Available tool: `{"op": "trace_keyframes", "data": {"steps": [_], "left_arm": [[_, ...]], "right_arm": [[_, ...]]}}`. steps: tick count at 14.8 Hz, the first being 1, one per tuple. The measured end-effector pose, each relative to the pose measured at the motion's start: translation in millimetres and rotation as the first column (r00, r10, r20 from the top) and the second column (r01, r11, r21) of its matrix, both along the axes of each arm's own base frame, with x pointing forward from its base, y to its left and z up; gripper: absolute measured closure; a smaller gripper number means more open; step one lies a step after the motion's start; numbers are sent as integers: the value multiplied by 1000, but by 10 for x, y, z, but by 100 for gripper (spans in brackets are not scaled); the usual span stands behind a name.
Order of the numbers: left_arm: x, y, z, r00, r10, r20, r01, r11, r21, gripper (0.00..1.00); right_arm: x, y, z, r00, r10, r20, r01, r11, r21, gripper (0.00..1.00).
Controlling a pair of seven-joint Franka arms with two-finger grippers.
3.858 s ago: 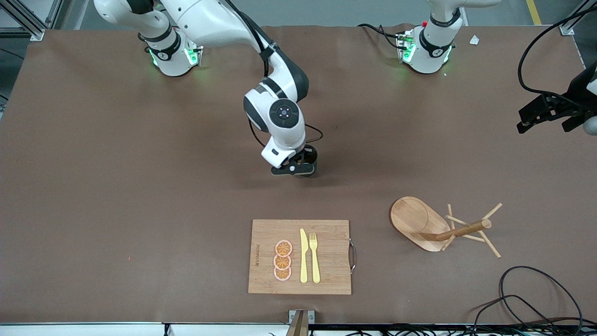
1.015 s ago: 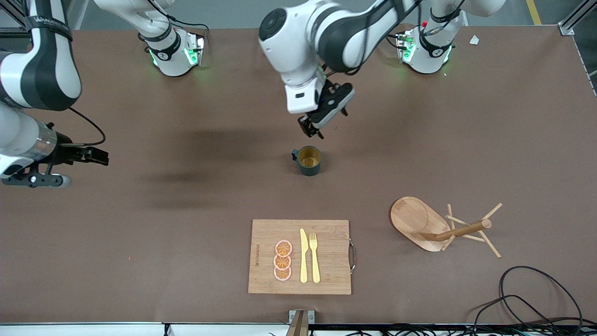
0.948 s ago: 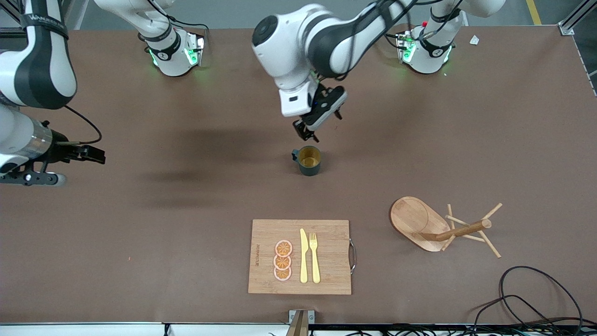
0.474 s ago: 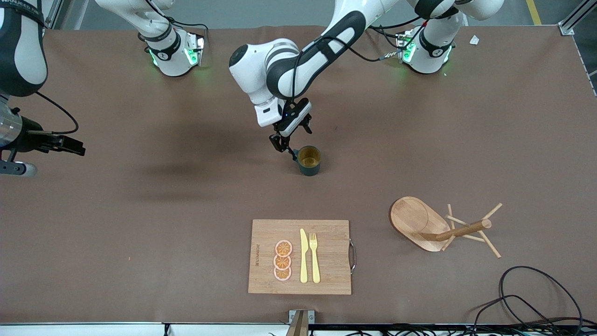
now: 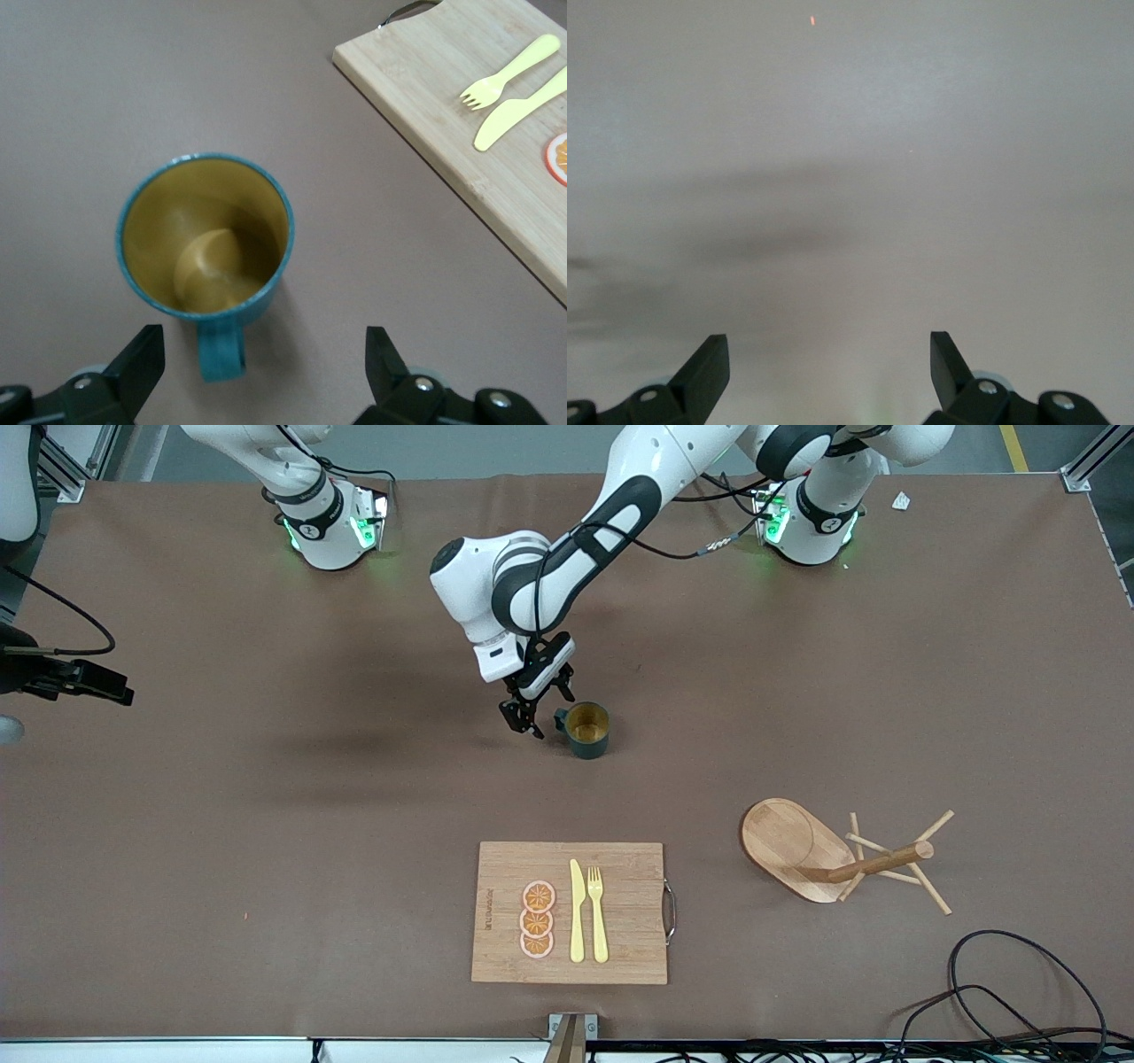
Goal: Pass cup and hang on rack
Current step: 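Lower the left gripper onto the mug and grasp its handle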
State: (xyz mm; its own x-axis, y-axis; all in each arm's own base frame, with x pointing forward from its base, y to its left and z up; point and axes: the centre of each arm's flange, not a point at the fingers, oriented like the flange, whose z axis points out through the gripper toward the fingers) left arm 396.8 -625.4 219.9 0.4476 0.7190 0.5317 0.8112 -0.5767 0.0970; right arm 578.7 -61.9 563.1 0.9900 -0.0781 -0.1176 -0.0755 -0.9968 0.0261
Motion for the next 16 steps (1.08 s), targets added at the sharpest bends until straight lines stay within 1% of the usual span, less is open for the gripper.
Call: {"op": "trace_keyframes", "data": {"steps": [3,7,10,13,15,16], "left_arm": [[-13,22,-204,1000,13,-7,-13,1000,11,0],[-16,48,-411,999,39,-6,-39,999,8,0],[18,84,-486,999,45,-6,-45,999,15,0],[64,151,-625,999,52,-6,-52,998,36,0],[75,175,-722,999,54,-8,-54,998,40,3],[72,176,-756,998,55,-8,-54,998,37,14]], "right_arm": [[33,68,-78,1000,11,-14,-11,1000,18,0],[14,105,-24,1000,19,-6,-19,1000,19,0],[-72,93,139,1000,18,19,-19,1000,18,0],[-243,94,278,999,21,34,-22,1000,22,0],[-372,96,363,999,23,43,-24,999,25,0],[-430,97,408,999,23,49,-24,999,26,0]]}}
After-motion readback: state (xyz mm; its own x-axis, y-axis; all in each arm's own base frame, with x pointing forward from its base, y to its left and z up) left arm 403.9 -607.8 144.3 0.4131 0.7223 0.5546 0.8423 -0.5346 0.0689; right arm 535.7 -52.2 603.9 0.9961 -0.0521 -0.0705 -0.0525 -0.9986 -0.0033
